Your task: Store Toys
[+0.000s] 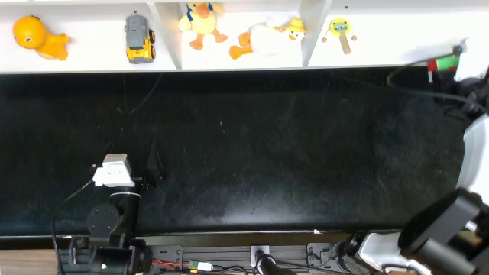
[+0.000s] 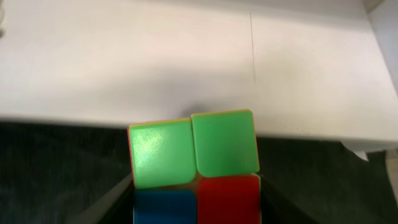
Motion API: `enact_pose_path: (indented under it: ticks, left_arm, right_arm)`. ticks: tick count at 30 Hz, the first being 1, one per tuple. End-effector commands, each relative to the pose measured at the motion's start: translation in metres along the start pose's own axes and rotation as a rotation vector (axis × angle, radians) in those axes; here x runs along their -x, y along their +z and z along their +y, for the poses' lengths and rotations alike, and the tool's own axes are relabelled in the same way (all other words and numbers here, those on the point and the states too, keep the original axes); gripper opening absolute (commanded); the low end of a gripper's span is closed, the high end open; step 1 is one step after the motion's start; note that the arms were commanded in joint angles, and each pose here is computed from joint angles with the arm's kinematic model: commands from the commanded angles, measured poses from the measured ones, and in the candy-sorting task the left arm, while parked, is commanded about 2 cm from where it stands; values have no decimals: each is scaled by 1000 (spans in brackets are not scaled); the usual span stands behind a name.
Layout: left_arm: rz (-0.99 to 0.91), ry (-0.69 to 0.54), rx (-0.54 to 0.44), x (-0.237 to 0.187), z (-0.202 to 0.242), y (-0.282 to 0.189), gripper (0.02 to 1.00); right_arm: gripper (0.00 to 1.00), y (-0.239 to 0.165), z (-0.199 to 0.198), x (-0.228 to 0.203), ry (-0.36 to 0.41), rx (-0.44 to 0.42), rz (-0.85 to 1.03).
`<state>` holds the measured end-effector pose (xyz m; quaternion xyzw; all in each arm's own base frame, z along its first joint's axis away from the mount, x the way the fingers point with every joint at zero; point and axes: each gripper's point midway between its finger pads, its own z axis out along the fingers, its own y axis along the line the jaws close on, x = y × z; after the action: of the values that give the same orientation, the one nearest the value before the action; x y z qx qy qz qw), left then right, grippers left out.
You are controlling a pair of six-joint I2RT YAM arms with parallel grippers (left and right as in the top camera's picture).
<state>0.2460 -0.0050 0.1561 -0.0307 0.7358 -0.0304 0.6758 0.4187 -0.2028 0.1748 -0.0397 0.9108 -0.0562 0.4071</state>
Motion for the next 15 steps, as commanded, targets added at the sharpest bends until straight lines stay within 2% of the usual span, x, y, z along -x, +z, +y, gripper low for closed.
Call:
enact_pose_path:
  ticks: [1, 11, 12, 13, 15]
  left_arm:
    - [-7, -7, -11, 0, -2, 0, 998]
    - [-7, -7, -11, 0, -2, 0, 998]
    - [-7, -7, -11, 0, -2, 0, 998]
    - [-7, -7, -11, 0, -2, 0, 998]
    - [-7, -7, -11, 1, -2, 0, 998]
  right_arm:
    - [492, 23, 4, 28, 58, 37, -28]
    - [498, 68, 23, 63, 107, 102, -34]
    - [527, 71, 25, 64, 112, 106, -33]
    - [597, 72, 26, 65, 119, 109, -34]
    - [884, 73, 28, 66, 124, 112, -33]
